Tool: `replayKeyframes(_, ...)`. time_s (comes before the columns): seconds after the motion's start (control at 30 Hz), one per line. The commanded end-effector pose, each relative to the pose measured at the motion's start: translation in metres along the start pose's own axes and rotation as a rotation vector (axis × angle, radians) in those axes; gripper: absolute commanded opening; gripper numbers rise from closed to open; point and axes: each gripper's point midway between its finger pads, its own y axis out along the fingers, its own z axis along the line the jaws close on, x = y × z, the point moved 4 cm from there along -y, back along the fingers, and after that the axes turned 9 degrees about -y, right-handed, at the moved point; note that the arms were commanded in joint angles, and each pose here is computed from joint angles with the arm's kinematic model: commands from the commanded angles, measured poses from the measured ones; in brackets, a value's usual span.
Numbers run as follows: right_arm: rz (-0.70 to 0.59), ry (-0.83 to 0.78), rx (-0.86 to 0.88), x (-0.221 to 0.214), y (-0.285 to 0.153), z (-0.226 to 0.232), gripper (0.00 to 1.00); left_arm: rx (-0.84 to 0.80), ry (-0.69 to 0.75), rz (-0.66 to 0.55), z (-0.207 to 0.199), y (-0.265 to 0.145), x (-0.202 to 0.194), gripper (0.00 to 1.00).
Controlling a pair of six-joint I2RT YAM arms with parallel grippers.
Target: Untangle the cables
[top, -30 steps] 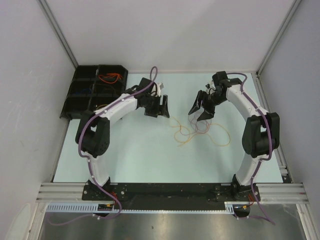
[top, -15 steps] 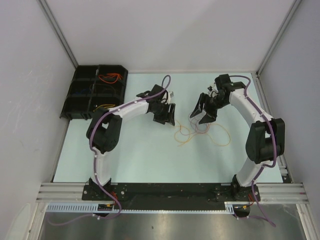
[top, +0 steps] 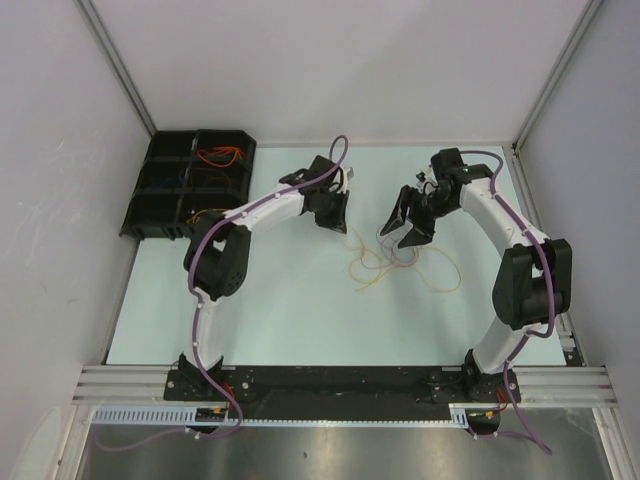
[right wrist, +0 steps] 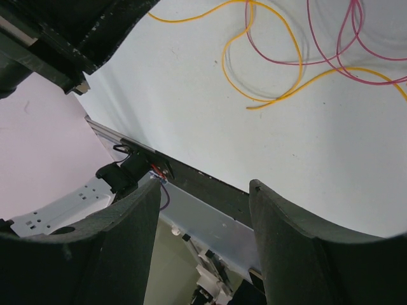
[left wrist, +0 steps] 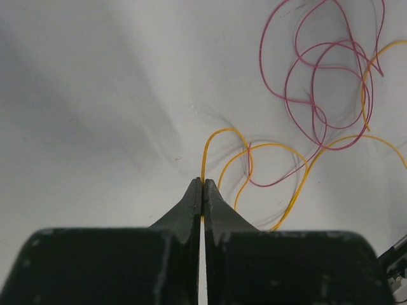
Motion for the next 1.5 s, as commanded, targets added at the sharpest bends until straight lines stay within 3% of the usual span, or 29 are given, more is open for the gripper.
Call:
replayKeyframes(0.0, -0.035, -0.034, 0.038, -0.001, -0.013, 0.010, 0.63, 0.006, 0.008, -0.127, -0.025, -0.038, 0.036, 0.00)
replayKeyframes(0.23, -0.036, -0.035, 0.057, 0.000, -0.010, 0.014, 0.63, 0.016, -0.049, -0.399, -0.054, -0.152, 0.095, 0.00)
replayKeyframes(0.43, -0.034, -0.051, 0.081, 0.000, -0.005, 0.022, 0.62, 0.022, -0.102, -0.571, -0.058, -0.239, 0.118, 0.00)
replayKeyframes(0.77, -0.033, -0.068, 0.089, -0.001, 0.000, 0.030, 0.63, 0.042, -0.171, -0.905, -0.040, -0.381, 0.134, 0.00)
replayKeyframes(1.0, -0.015, -0.080, 0.100, -0.005, 0.007, 0.038, 0.63, 0.108, -0.198, -1.207, -0.013, -0.478, 0.140, 0.00)
replayKeyframes(1.17, -0.008, -0.102, 0.088, -0.006, 0.008, 0.042, 0.63, 0.151, -0.148, -1.464, -0.009, -0.549, 0.142, 0.00)
replayKeyframes(1.47, -0.010, -0.111, 0.072, -0.001, 0.004, 0.046, 0.62, 0.139, -0.042, -1.792, -0.018, -0.641, 0.145, 0.01)
